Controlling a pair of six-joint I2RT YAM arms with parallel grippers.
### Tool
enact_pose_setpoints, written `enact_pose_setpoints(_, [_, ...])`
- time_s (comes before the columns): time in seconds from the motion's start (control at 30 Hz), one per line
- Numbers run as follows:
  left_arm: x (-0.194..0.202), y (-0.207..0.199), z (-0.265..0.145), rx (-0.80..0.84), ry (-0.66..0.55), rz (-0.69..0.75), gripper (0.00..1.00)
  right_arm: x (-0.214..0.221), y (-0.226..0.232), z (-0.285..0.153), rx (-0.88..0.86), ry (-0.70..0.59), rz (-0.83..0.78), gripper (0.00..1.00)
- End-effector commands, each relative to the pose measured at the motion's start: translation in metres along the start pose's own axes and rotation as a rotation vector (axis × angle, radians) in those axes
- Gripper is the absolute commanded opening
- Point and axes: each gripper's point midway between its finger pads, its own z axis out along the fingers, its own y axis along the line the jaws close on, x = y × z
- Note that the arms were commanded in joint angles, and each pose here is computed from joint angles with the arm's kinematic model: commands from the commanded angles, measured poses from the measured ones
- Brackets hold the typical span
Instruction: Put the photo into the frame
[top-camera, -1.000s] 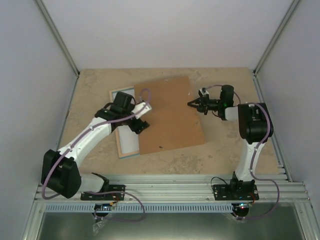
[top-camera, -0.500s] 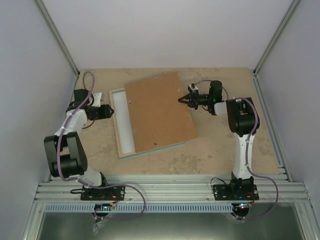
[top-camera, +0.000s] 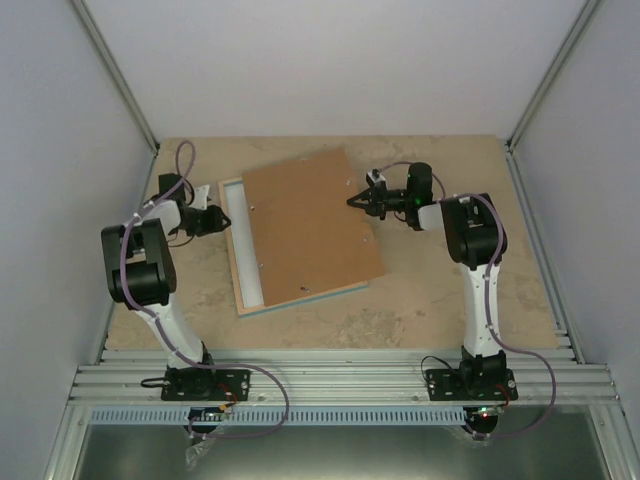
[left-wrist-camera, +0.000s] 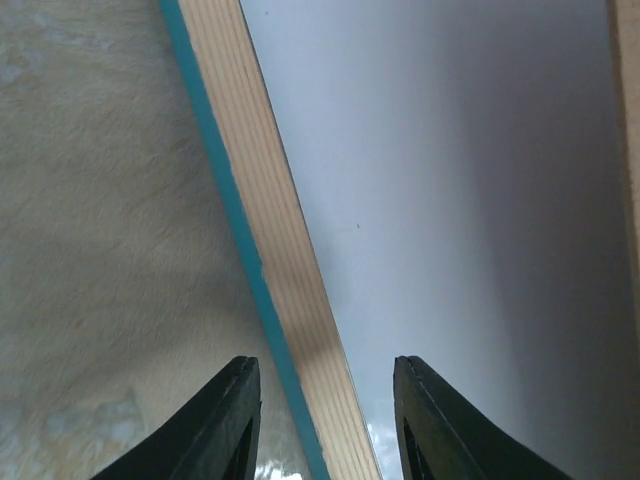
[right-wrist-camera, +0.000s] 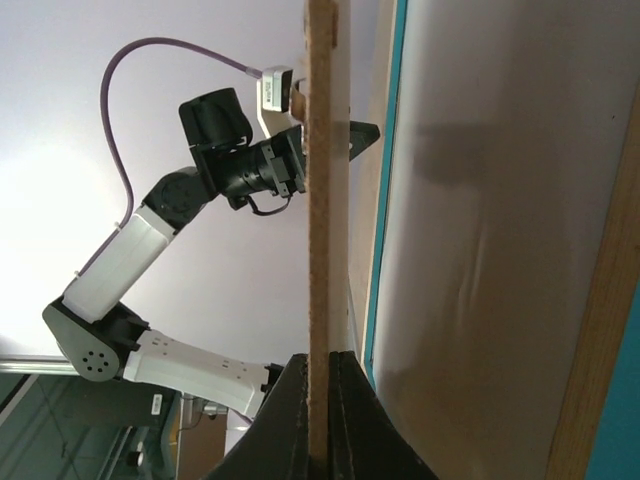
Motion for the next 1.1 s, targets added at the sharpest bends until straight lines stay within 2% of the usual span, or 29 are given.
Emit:
enact_pose_setpoints(0.0, [-0.008,-0.001,0.011,0.061,-0.004,0.001,0.39,-0.007,0.006,0.009,-0.009,0.000,-0.046,0.01])
enact_pose_setpoints(0.2, [-0.005,-0.001,0.021,0.069,0.000,0.039,0.33,-0.007,-0.003,0.012,-0.003,-0.008,-0.029,0.01])
enact_pose_setpoints(0.43, [-0.001,-0.026,0.035,0.112,0.027,0.146,0.23,-0.009,-0.012,0.012,0.013,-0.013,-0.019,0.01])
enact_pose_setpoints(0.67, [0.000,-0.047,0.045,0.149,0.042,0.172,0.22,-0.012,-0.019,0.003,0.043,-0.049,-0.009,0.00])
enact_pose_setpoints(0.9, [0.001,-0.052,0.042,0.143,0.014,0.069,0.20,-0.008,-0.028,-0.015,0.093,-0.121,0.038,0.01])
enact_pose_setpoints(1.07, [0.012,-0.045,0.042,0.104,0.018,-0.022,0.16,-0.003,-0.019,-0.019,0.104,-0.150,0.042,0.00])
